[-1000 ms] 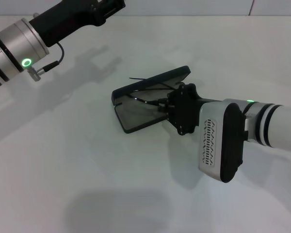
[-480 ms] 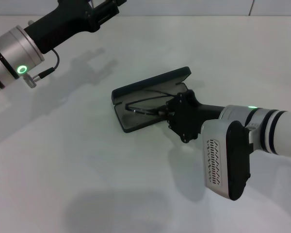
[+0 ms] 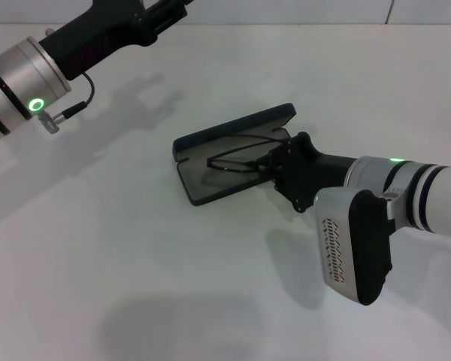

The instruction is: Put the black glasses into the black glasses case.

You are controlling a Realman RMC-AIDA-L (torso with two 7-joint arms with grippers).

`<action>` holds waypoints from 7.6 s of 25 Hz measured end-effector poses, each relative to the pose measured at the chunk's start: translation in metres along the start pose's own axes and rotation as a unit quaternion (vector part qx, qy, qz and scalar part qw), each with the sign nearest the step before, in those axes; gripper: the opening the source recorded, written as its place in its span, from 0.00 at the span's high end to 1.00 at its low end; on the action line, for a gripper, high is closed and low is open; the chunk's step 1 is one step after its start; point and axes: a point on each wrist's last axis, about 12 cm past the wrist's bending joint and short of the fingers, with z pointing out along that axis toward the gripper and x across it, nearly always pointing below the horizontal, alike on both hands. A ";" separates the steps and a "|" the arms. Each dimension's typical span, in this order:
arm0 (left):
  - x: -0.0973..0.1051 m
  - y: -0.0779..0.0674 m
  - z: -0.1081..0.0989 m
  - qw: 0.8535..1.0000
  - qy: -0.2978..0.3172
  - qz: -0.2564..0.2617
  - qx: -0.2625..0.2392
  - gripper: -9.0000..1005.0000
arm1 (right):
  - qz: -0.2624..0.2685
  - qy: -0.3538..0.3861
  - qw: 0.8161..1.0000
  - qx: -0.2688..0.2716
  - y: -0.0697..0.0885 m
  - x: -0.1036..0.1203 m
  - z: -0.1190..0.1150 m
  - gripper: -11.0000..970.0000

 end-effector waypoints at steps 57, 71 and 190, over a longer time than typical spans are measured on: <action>0.001 -0.008 0.015 1.000 -0.004 0.007 0.015 0.35 | -0.053 0.015 0.998 0.008 0.011 -0.006 0.008 0.87; 0.001 -0.008 0.015 1.000 -0.006 0.013 0.014 0.35 | -0.068 0.026 0.997 0.025 0.006 -0.003 0.011 0.87; 0.030 -0.061 -0.104 0.957 0.093 0.079 0.262 0.12 | 0.432 -0.386 0.815 -0.021 0.024 0.067 -0.085 0.14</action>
